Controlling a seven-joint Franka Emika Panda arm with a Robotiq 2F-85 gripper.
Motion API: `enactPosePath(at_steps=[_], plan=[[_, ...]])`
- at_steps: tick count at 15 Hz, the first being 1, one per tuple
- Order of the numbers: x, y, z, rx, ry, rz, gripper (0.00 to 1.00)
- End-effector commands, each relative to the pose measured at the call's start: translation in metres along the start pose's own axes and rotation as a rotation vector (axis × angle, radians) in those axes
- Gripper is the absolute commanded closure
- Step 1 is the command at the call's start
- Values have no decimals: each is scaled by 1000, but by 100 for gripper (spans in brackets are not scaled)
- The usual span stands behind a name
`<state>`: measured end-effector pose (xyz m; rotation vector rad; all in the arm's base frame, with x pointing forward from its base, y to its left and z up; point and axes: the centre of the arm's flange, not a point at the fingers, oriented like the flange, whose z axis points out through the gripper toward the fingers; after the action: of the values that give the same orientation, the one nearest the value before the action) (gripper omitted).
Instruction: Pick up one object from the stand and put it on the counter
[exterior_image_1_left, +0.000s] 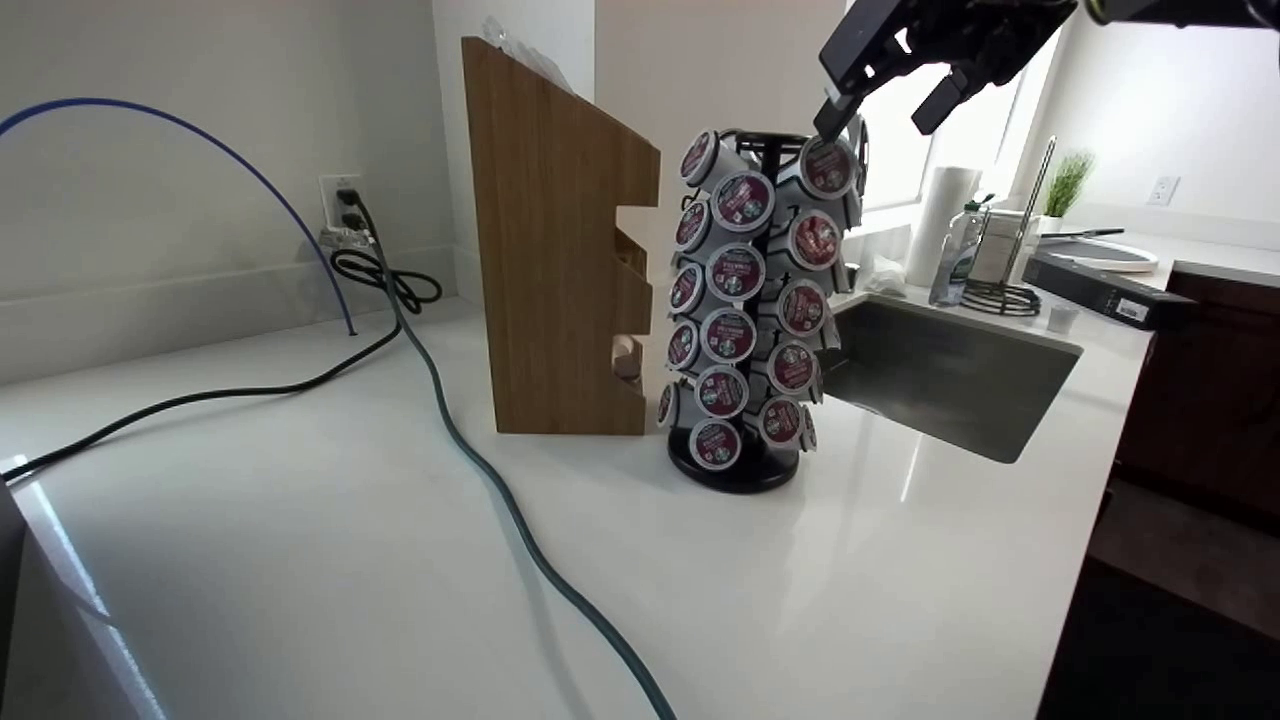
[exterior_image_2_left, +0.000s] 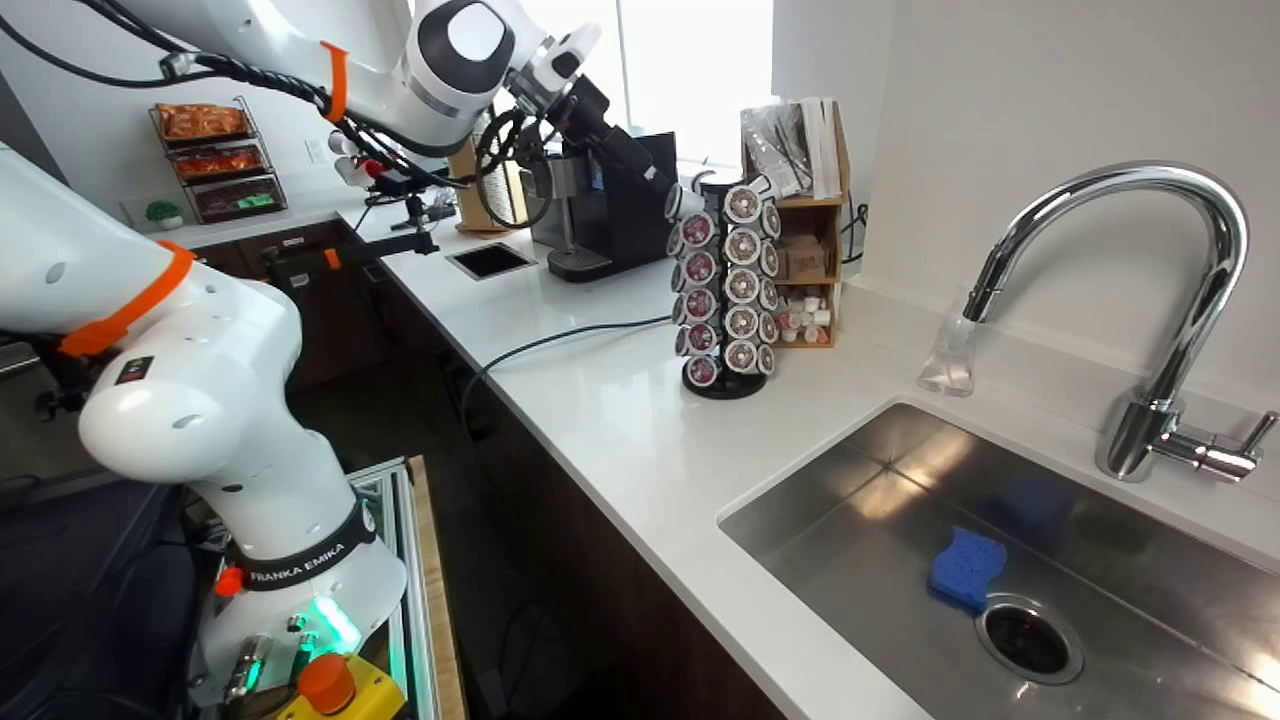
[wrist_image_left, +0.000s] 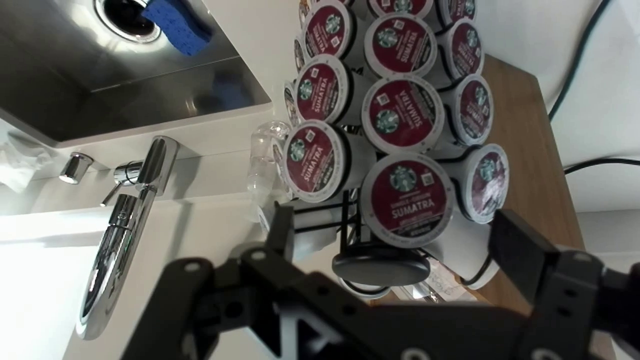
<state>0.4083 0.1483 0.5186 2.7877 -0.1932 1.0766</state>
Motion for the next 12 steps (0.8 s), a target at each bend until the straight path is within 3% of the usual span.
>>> enactPosePath(at_steps=[1, 2, 3, 6, 12], plan=[[-1, -5, 10, 10, 19, 15, 0], [-1, -5, 12, 8, 27, 15, 1], [-1, -5, 13, 14, 31, 18, 11], [0, -7, 15, 25, 36, 19, 22], [-1, -8, 18, 17, 26, 26, 22]])
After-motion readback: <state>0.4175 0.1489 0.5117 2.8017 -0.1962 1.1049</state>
